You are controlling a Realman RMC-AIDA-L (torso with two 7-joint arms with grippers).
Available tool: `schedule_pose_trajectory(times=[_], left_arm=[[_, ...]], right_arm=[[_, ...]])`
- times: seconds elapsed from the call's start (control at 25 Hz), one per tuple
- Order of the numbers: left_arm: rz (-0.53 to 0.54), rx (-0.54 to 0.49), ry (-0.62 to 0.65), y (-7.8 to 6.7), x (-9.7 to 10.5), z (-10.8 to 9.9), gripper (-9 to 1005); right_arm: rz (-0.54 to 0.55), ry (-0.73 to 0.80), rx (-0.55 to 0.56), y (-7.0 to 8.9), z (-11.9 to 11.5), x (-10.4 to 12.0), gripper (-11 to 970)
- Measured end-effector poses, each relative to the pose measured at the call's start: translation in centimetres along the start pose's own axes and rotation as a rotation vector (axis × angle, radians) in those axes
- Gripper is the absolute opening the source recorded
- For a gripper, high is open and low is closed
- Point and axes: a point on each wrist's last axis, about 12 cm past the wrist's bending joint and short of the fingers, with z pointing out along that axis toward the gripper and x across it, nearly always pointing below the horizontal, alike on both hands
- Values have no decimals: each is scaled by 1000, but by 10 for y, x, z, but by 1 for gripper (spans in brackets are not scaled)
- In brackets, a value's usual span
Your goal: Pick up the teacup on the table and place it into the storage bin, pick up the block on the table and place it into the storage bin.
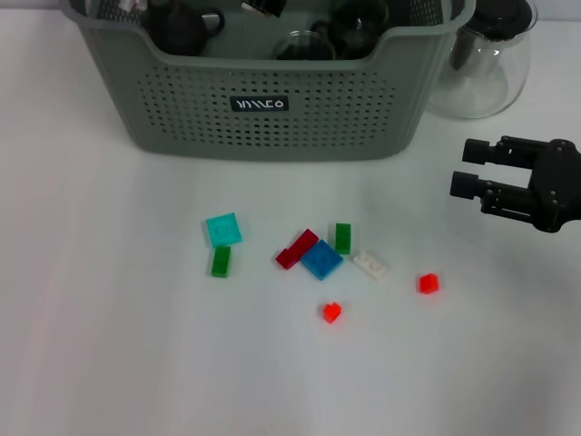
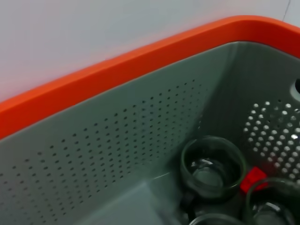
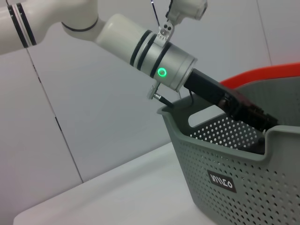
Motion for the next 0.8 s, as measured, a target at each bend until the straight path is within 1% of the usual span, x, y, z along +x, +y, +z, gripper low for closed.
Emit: schedule_pose_trajectory(times=[0.08, 0.16, 0.2, 0.28, 0.4, 0.44, 0.52, 0.56, 0.64, 0.68, 0.72, 0.8], left_arm=[[-10, 9, -12, 0, -1, -2, 473], [-33, 31, -54, 2, -2, -10, 480], [-52, 56, -93, 4, -2, -17, 483], [-80, 100, -165, 7, 0, -30, 537], [-141, 203, -330, 20, 16, -62, 618], [-156, 236, -386, 24, 24, -73, 645], [-164, 320, -525, 33, 50, -96, 699], [-162, 343, -573, 36, 61, -103, 697], [-152, 388, -704, 43, 97, -119, 694], [-150, 395, -736, 44, 112, -122, 693], [-139, 398, -780, 45, 129, -127, 691], [-117, 391, -828, 41, 168, -130, 690]], right_arm=[[0, -2, 1, 0, 0, 0, 613], [0, -2, 2, 0, 0, 0, 613], [-1, -2, 1, 0, 0, -1, 613], [-1, -2, 1, 0, 0, -1, 613], [-1, -3, 4, -1, 0, -1, 613], [-1, -5, 4, -1, 0, -1, 613], [-1, -6, 5, -1, 0, -1, 613], [-1, -7, 5, -1, 0, -1, 613], [-2, -7, 5, -1, -1, -1, 613], [-1, -7, 5, -1, -1, -1, 613], [0, -7, 4, -1, 0, -1, 613], [3, -7, 4, -1, 0, -1, 613]])
